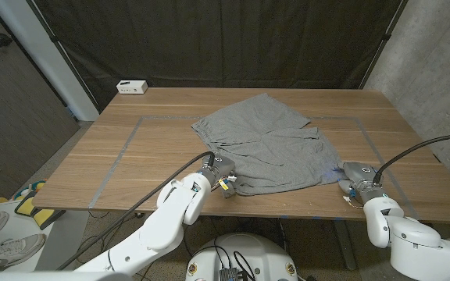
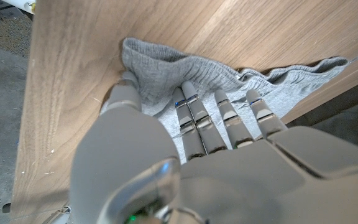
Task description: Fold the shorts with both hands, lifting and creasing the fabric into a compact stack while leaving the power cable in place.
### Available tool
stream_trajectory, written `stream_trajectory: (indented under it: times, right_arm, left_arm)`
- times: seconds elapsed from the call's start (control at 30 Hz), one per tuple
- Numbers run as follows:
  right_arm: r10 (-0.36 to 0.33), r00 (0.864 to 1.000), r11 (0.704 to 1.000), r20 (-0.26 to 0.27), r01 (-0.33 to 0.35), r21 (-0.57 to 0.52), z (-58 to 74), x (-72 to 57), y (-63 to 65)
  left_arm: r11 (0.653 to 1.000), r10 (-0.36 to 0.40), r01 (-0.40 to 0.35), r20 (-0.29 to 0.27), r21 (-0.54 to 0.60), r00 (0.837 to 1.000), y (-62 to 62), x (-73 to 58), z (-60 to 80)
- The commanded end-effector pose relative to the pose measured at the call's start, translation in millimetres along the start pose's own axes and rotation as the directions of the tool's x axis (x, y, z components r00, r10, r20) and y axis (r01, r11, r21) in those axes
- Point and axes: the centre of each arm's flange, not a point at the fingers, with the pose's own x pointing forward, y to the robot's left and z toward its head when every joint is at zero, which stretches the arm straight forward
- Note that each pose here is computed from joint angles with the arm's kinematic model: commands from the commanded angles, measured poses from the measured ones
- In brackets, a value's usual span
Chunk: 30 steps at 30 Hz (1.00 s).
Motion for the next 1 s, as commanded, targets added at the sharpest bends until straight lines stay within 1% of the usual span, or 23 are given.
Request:
stream_trajectory:
  times: [0.03, 0.23, 0.27, 0.3, 0.37, 0.43, 0.47, 0.67, 0.73, 0.77, 0.83, 0.9, 0.97, 1.0]
  right_arm:
    - [-0.046, 0.998, 0.999, 0.036, 0.046, 0.01, 5.2, 7.1, 3.8]
    - [-0.075, 0.996, 0.997, 0.043, 0.074, 0.033, 6.4, 6.9, 0.1]
    - [-0.074, 0.997, 0.997, 0.038, 0.072, 0.04, 6.5, 6.9, -0.5]
    - [-0.078, 0.996, 0.997, 0.034, 0.077, 0.021, 7.6, 6.5, -0.9]
    - [-0.083, 0.996, 0.996, 0.034, 0.081, 0.044, 7.0, 6.0, -1.3]
    - [-0.081, 0.996, 0.996, 0.034, 0.08, 0.024, 8.8, 5.2, -2.3]
    - [-0.092, 0.995, 0.995, 0.033, 0.09, 0.043, 8.4, 3.9, -2.6]
    - [-0.11, 0.994, 0.993, 0.019, 0.109, 0.04, 8.8, 0.4, -6.7]
    - [-0.105, 0.994, 0.994, 0.016, 0.104, 0.045, 9.3, -1.7, -10.3]
    - [-0.117, 0.993, 0.993, 0.015, 0.117, 0.035, 10.2, -3.4, -11.4]
    - [-0.098, 0.995, 0.994, 0.006, 0.098, 0.042, 11.0, -5.0, -15.5]
    - [-0.117, 0.993, 0.992, 0.01, 0.116, 0.048, 11.0, -7.2, -16.5]
    - [-0.103, 0.995, 0.993, 0.008, 0.103, 0.051, 11.4, -7.3, -17.7]
    - [-0.112, 0.994, 0.993, 0.007, 0.112, 0.05, 11.8, -7.9, -17.6]
  left_arm:
    - [0.998, 0.053, -0.052, -0.045, 0.029, 0.998, -8.0, 5.6, -3.4]
    - [0.993, 0.116, -0.114, -0.058, 0.041, 0.992, -8.8, 5.6, -6.1]
    - [0.993, 0.112, -0.11, -0.057, 0.044, 0.992, -8.6, 6.0, -6.5]
    - [0.993, 0.114, -0.112, -0.057, 0.041, 0.992, -8.6, 6.2, -6.9]
    - [0.992, 0.118, -0.115, -0.055, 0.042, 0.992, -8.3, 6.3, -7.8]
    - [0.992, 0.118, -0.116, -0.051, 0.039, 0.992, -7.8, 6.9, -9.2]
    - [0.992, 0.118, -0.117, -0.049, 0.038, 0.992, -7.4, 6.9, -10.0]
    - [0.99, 0.133, -0.131, -0.037, 0.052, 0.99, -4.4, 5.8, -15.3]
    - [0.99, 0.132, -0.131, -0.03, 0.05, 0.991, -2.4, 4.7, -17.7]
    - [0.99, 0.131, -0.13, -0.022, 0.052, 0.991, -1.3, 3.8, -18.9]
    - [0.991, 0.121, -0.12, -0.013, 0.055, 0.993, 1.2, 2.2, -21.3]
    - [0.99, 0.125, -0.124, -0.008, 0.06, 0.992, 2.8, 0.4, -23.7]
    - [0.991, 0.121, -0.121, -0.006, 0.066, 0.993, 4.3, -0.5, -26.2]
    - [0.989, 0.129, -0.128, -0.009, 0.071, 0.992, 4.6, -1.1, -27.5]
